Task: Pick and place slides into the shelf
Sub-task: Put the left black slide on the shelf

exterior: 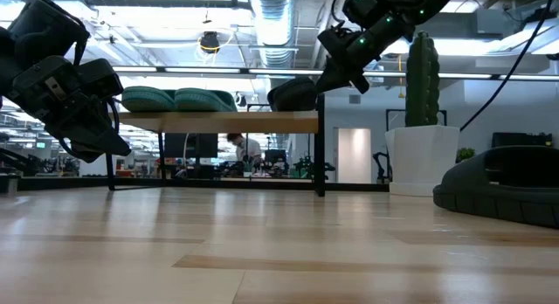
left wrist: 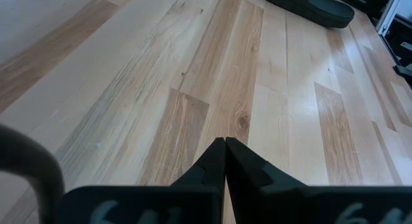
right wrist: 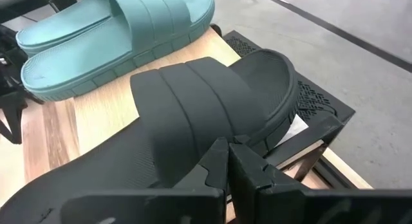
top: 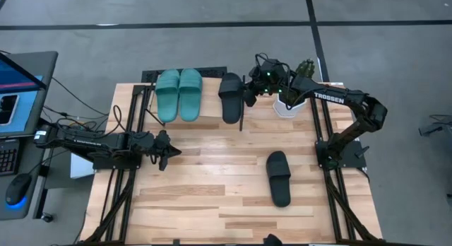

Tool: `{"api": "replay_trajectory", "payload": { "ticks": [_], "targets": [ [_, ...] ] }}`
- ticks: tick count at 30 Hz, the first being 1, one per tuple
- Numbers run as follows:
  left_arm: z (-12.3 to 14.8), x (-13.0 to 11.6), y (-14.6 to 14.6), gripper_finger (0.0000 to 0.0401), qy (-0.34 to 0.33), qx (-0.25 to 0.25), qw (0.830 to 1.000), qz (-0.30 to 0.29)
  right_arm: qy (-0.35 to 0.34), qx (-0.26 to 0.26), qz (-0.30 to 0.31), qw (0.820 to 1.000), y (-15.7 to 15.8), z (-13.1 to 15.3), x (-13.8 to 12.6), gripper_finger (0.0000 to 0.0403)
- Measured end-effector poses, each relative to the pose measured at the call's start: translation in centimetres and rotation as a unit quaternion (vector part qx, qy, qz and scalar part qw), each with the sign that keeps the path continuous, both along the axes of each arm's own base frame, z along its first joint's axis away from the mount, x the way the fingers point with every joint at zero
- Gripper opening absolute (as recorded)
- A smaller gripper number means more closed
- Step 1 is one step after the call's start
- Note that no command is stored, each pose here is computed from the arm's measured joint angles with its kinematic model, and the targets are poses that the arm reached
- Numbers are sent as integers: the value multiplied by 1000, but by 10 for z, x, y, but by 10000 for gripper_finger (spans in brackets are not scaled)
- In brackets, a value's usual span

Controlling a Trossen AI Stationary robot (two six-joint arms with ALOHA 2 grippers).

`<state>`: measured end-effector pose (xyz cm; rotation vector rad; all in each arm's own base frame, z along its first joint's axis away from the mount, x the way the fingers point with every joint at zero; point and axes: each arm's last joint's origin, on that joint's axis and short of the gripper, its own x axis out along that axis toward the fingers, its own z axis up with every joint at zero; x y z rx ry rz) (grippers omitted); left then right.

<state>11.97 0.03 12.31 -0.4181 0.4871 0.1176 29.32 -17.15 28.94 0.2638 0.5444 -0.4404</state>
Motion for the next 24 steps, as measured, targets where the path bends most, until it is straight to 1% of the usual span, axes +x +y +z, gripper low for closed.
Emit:
{"api": "replay_trajectory", "payload": {
  "ticks": [3, 8, 11, 16, 19, 24],
  "targets": [
    [0, 0, 0, 0, 0, 0, 1000, 0, 7, 6, 5, 1000, 4, -1, 1, 0],
    [0, 0, 0, 0, 0, 0, 1000, 0, 40, 35, 9, 999, 13, -8, 1, 0],
    [0, 0, 0, 0, 0, 0, 1000, 0, 43, 34, 14, 998, 17, -8, 3, 0],
    [0, 0, 0, 0, 0, 0, 1000, 0, 14, 19, 22, 999, 19, -3, 8, 0],
    [0, 0, 0, 0, 0, 0, 1000, 0, 11, 18, 22, 1000, 19, -3, 8, 0],
    [0, 0, 0, 0, 0, 0, 1000, 0, 29, 28, 18, 999, 13, -16, 14, 0]
  ]
}}
